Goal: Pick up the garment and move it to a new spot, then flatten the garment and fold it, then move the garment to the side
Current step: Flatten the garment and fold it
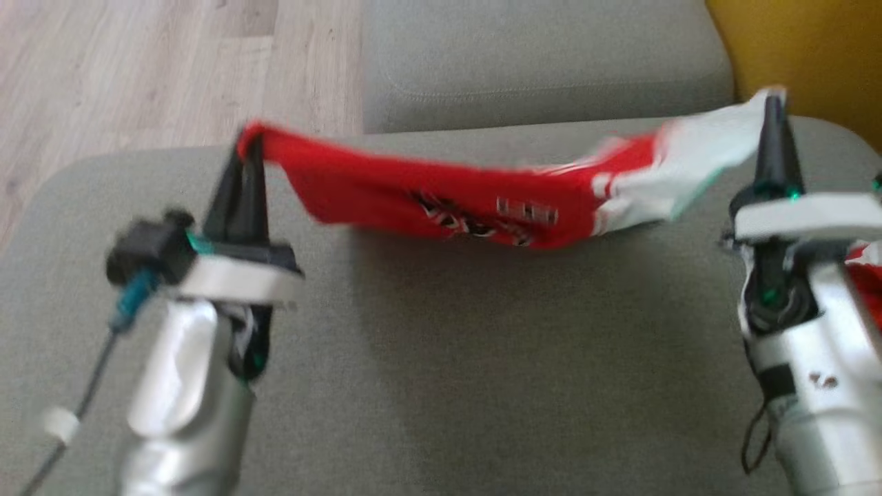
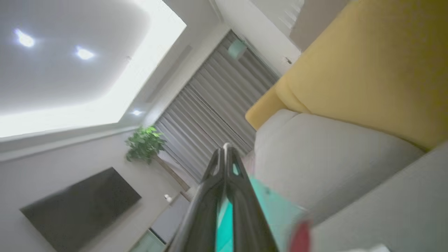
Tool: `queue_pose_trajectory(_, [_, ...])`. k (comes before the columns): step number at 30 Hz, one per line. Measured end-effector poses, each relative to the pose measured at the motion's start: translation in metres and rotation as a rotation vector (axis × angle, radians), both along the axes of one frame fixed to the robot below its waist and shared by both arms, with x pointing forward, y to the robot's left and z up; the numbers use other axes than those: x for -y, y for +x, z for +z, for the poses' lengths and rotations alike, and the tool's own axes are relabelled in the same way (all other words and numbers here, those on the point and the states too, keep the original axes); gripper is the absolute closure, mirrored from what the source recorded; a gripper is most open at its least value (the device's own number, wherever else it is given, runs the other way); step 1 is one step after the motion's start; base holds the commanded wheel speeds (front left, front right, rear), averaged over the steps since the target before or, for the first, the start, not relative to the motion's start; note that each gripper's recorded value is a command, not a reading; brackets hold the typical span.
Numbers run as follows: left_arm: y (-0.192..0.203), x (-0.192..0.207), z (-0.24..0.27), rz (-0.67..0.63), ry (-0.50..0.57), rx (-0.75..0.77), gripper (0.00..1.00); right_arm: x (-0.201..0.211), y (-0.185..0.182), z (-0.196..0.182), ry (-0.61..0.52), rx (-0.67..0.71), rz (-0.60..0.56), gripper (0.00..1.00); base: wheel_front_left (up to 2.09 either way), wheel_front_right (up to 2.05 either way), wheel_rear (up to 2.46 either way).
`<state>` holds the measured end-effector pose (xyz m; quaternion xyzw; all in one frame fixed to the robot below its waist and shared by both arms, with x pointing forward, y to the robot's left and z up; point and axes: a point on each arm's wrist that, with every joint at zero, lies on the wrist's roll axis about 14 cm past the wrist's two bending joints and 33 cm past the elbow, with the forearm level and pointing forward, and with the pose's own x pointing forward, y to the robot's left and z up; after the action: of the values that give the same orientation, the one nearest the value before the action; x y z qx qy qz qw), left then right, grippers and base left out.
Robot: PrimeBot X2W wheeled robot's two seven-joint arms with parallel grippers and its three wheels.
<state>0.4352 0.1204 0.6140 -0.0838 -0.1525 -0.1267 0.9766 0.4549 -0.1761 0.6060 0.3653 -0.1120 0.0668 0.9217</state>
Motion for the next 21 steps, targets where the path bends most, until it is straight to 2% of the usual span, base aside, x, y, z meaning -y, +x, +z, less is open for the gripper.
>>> queue_pose_trajectory(6, [0.005, -0.003, 0.071, -0.018, 0.029, 0.166, 1.00, 0.005, -0.006, 0.086, 0.154, 0.204, 0.031, 1.00, 0.00, 0.00, 0.00])
queue_pose_trajectory(12, [0.007, 0.004, 0.117, -0.064, 0.076, 0.227, 1.00, 0.007, -0.008, 0.140, 0.143, 0.324, 0.064, 1.00, 0.00, 0.00, 0.00])
queue_pose_trajectory(16, [0.019, 0.001, 0.126, -0.056, 0.101, 0.206, 1.00, 0.011, 0.006, 0.152, 0.079, 0.329, 0.042, 1.00, 0.00, 0.00, 0.00])
queue_pose_trajectory(21, [0.051, -0.008, 0.104, 0.002, 0.128, 0.119, 1.00, 0.010, 0.044, 0.138, 0.023, 0.251, 0.002, 1.00, 0.00, 0.00, 0.00])
